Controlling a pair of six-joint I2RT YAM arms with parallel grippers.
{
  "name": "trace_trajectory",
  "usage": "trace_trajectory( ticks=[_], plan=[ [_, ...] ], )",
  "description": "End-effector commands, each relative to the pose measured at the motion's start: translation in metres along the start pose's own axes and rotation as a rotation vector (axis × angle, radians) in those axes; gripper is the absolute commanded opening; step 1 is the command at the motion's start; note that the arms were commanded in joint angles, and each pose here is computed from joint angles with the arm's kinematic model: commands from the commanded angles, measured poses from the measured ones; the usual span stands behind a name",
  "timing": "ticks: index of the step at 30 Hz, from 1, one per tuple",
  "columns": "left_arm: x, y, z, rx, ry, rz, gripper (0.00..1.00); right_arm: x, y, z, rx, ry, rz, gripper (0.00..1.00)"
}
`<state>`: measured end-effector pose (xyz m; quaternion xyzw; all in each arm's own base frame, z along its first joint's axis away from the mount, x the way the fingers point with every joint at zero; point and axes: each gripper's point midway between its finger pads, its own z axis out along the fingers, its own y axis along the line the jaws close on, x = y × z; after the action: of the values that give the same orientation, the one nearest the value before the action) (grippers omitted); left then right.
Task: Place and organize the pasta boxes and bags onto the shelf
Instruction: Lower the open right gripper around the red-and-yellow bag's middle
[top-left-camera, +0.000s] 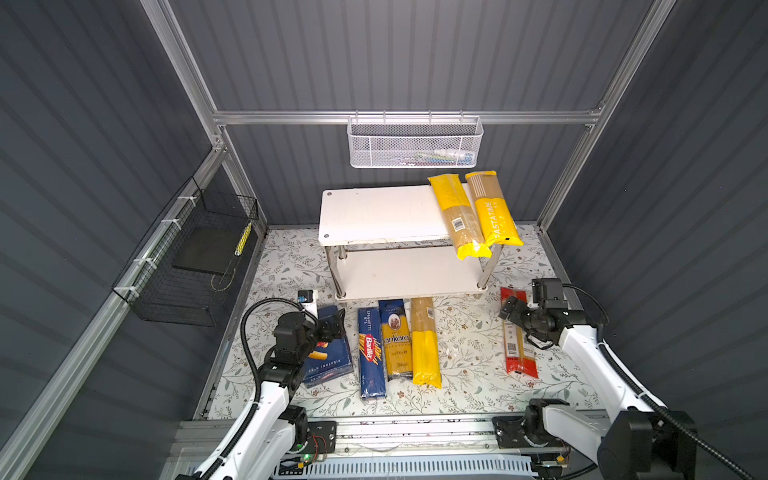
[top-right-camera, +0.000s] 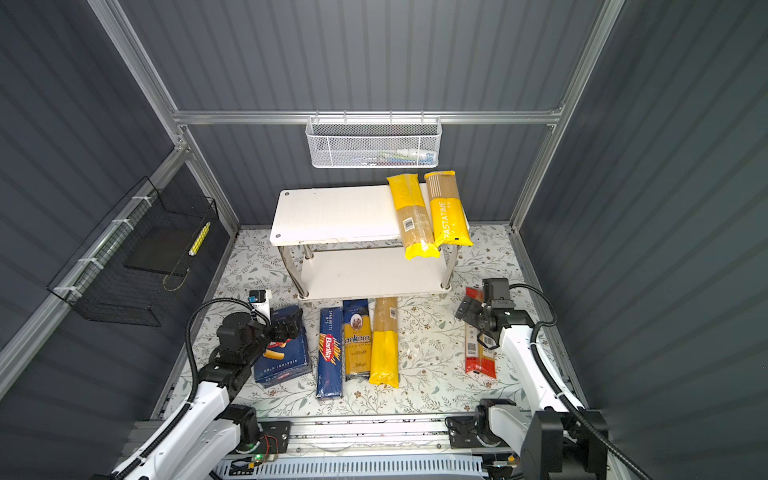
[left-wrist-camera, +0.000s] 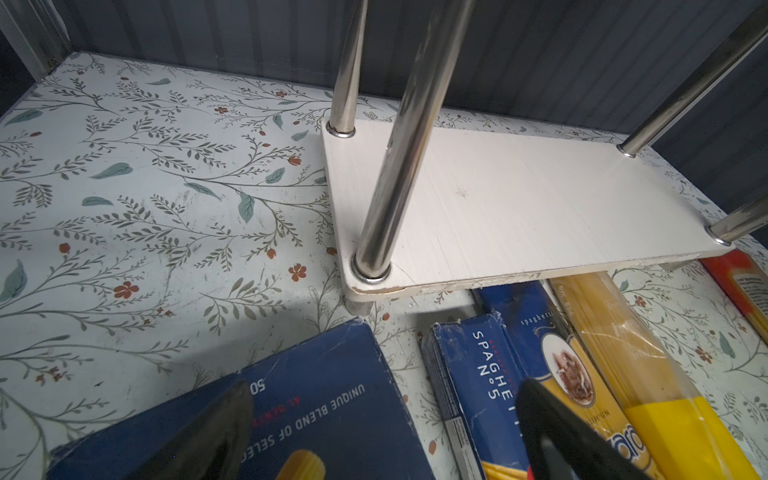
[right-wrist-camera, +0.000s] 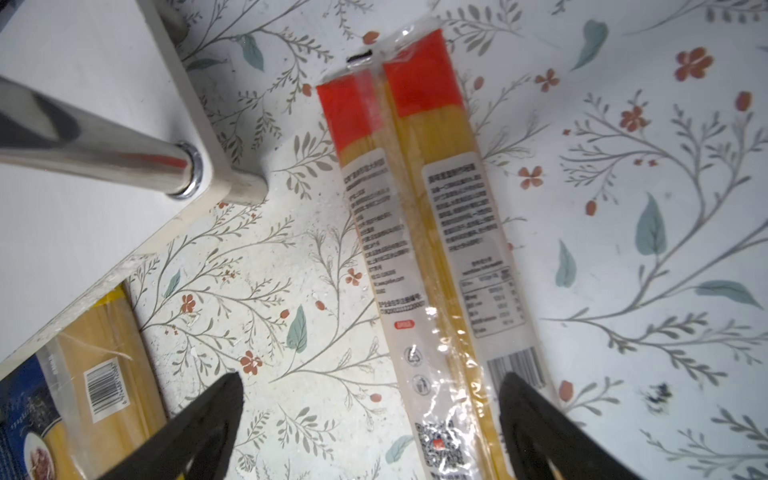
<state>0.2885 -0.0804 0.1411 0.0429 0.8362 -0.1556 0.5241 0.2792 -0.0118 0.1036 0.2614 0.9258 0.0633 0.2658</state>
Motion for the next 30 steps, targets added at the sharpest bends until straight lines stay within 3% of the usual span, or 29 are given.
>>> trace_trajectory(
  ticks=[1,9,22,30],
  plan=[
    [-0.005,-0.001,0.000,0.005,-0.009,0.005,1.00,0.006,-0.017,0.014,0.015,0.053,0.065,0.99],
    [-0.006,0.000,-0.002,-0.005,-0.020,0.003,0.99,0.016,-0.027,0.034,0.013,0.096,0.107,0.98],
    [-0.006,0.000,-0.001,0.000,-0.015,0.004,1.00,0.044,-0.005,0.047,-0.126,0.158,0.169,0.96],
    [-0.005,-0.001,0.000,0.002,-0.009,0.003,1.00,0.049,0.012,0.018,-0.144,0.112,0.135,0.95]
  ],
)
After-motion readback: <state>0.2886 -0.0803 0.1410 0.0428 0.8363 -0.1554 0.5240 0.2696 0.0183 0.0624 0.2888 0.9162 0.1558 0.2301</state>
